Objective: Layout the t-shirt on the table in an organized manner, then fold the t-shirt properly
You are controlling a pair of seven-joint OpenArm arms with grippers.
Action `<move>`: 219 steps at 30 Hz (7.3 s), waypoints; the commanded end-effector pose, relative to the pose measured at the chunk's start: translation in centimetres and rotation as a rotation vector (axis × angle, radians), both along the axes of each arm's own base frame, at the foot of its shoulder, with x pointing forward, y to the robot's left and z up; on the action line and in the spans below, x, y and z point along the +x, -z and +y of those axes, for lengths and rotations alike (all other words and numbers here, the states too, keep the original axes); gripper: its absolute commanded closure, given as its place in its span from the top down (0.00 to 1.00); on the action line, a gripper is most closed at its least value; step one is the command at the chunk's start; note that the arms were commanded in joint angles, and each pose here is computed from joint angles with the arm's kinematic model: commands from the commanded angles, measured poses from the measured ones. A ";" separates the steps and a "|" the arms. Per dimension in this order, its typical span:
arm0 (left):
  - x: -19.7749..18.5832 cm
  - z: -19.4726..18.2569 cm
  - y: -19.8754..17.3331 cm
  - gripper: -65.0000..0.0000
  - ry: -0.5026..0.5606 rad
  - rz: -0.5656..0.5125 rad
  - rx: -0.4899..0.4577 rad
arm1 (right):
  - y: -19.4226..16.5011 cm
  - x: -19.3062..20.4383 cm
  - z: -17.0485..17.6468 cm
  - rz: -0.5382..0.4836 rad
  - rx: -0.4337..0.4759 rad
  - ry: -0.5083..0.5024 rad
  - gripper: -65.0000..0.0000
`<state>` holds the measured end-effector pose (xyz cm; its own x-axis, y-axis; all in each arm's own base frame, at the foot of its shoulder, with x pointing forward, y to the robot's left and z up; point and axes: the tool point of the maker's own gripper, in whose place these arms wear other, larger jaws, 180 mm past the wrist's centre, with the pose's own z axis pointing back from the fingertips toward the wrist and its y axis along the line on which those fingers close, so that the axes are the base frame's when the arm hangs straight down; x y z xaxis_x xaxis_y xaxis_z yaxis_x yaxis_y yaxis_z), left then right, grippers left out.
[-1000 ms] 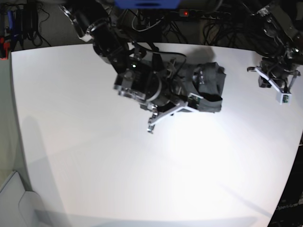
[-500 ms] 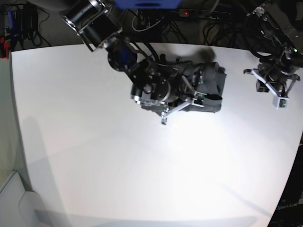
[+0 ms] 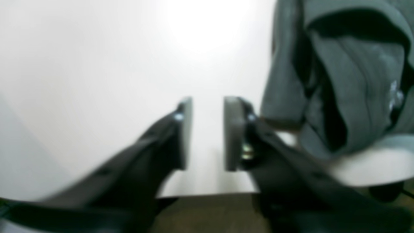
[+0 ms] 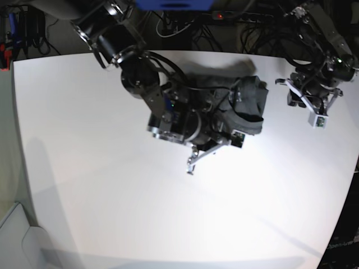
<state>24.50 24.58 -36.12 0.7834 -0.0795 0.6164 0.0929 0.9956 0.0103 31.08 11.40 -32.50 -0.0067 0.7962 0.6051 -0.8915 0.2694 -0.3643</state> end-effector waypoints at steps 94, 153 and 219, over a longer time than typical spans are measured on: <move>11.4 -37.2 -0.6 0.00 1.289 -0.213 0.129 | -5.7 -1.3 -42.0 -0.210 -0.052 1.144 0.06; 17.4 -35.6 -8.7 0.63 1.146 -0.462 0.237 | -5.1 -1.2 -40.1 -0.187 0.002 1.118 0.06; -2.2 -0.4 -0.6 0.00 0.191 0.033 0.454 | 3.2 -11.3 -31.2 0.119 0.189 0.967 0.00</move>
<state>21.68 23.82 -36.36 0.7617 -0.4718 0.4442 0.2944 0.8626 0.4113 19.48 -19.64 -36.46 0.6822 0.3112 0.6616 -0.2875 0.9462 -0.1486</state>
